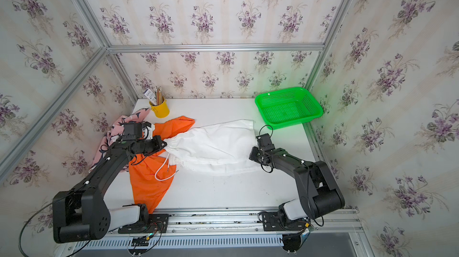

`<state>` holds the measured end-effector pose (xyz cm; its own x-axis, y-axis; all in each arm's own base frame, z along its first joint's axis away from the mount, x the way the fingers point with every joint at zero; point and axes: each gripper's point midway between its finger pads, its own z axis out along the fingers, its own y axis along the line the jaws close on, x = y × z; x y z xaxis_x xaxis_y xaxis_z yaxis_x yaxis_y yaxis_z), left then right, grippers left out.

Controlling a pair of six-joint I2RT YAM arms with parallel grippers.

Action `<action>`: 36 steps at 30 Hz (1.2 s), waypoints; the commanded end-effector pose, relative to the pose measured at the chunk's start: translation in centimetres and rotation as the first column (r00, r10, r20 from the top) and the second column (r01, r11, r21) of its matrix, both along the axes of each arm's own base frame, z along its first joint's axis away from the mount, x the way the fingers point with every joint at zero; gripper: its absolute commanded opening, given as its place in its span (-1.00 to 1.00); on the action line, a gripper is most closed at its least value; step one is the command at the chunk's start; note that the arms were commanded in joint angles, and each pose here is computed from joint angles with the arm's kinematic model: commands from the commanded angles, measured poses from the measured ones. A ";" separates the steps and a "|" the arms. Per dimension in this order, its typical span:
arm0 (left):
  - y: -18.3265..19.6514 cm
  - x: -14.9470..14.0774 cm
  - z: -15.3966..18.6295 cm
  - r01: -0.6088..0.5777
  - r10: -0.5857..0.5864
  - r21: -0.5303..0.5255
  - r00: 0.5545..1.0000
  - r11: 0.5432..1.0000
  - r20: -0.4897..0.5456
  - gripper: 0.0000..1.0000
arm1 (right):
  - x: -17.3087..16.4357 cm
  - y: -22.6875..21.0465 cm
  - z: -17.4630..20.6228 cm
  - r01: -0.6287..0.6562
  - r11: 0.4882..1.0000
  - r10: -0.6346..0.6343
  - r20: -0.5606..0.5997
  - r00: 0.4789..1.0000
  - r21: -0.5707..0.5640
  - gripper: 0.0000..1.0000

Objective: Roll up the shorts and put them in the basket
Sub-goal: Fold the shorts at the center of the board.

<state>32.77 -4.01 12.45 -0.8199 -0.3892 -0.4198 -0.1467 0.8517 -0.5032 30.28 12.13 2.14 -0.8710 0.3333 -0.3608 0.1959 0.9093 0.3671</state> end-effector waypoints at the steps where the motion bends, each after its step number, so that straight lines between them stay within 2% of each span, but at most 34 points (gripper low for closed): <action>1: 0.0 0.1 0.2 -0.005 0.005 0.003 1.000 1.000 0.001 -1.00 | 0.8 0.7 0.6 -0.010 1.000 0.009 0.029 1.000 0.030 -0.12; 4: 0.0 0.2 0.4 -0.002 0.002 0.005 1.000 1.000 0.005 -1.00 | 1.2 0.8 1.1 -0.012 0.999 0.010 0.040 0.999 0.035 -0.37; 9: 0.1 0.3 1.4 -0.012 0.012 0.017 0.999 1.000 0.036 -1.00 | 2.0 0.8 3.1 -0.005 1.000 0.003 0.080 0.997 0.031 -0.95; 14: 0.0 0.9 5.2 -0.016 0.015 0.005 0.993 1.000 0.118 -1.00 | 3.8 0.9 9.1 -0.004 0.999 -0.005 0.206 0.979 0.042 -1.00; 17: 0.0 0.9 10.2 -0.012 0.009 0.014 0.977 1.000 0.212 -1.00 | 5.3 0.2 15.8 0.024 0.999 -0.031 0.340 0.940 0.024 -1.00; 18: 0.1 0.7 12.7 -0.018 0.011 0.022 0.963 1.000 0.271 -1.00 | 5.7 -0.2 18.7 0.038 0.999 -0.045 0.397 0.917 0.025 -1.00; 20: 0.2 -0.3 17.6 -0.029 0.013 0.036 0.921 0.999 0.389 -1.00 | 5.8 -1.1 25.0 0.068 0.997 -0.074 0.517 0.853 0.030 -1.00; 23: -0.5 -3.0 25.7 0.002 -0.040 0.068 0.822 0.998 0.568 -1.00 | 4.2 -3.5 34.9 0.139 0.988 -0.143 0.696 0.704 0.062 -1.00; 26: -1.0 -7.2 33.1 -0.002 -0.079 0.111 0.693 0.994 0.717 -1.00 | 0.1 -6.5 44.2 0.197 0.972 -0.210 0.843 0.495 0.127 -1.00; 29: -1.2 -10.9 38.8 -0.022 -0.102 0.138 0.565 0.990 0.819 -1.00 | -4.3 -9.2 51.0 0.235 0.956 -0.246 0.917 0.313 0.177 -1.00; 32: -1.6 -13.2 42.5 -0.020 -0.110 0.137 0.486 0.990 0.867 -1.00 | -7.5 -10.9 56.3 0.253 0.946 -0.254 0.949 0.187 0.203 -1.00; 36: -2.7 -13.4 45.9 0.049 -0.106 0.095 0.441 0.994 0.891 -1.00 | -8.8 -11.8 61.6 0.284 0.936 -0.240 0.967 0.089 0.207 -1.00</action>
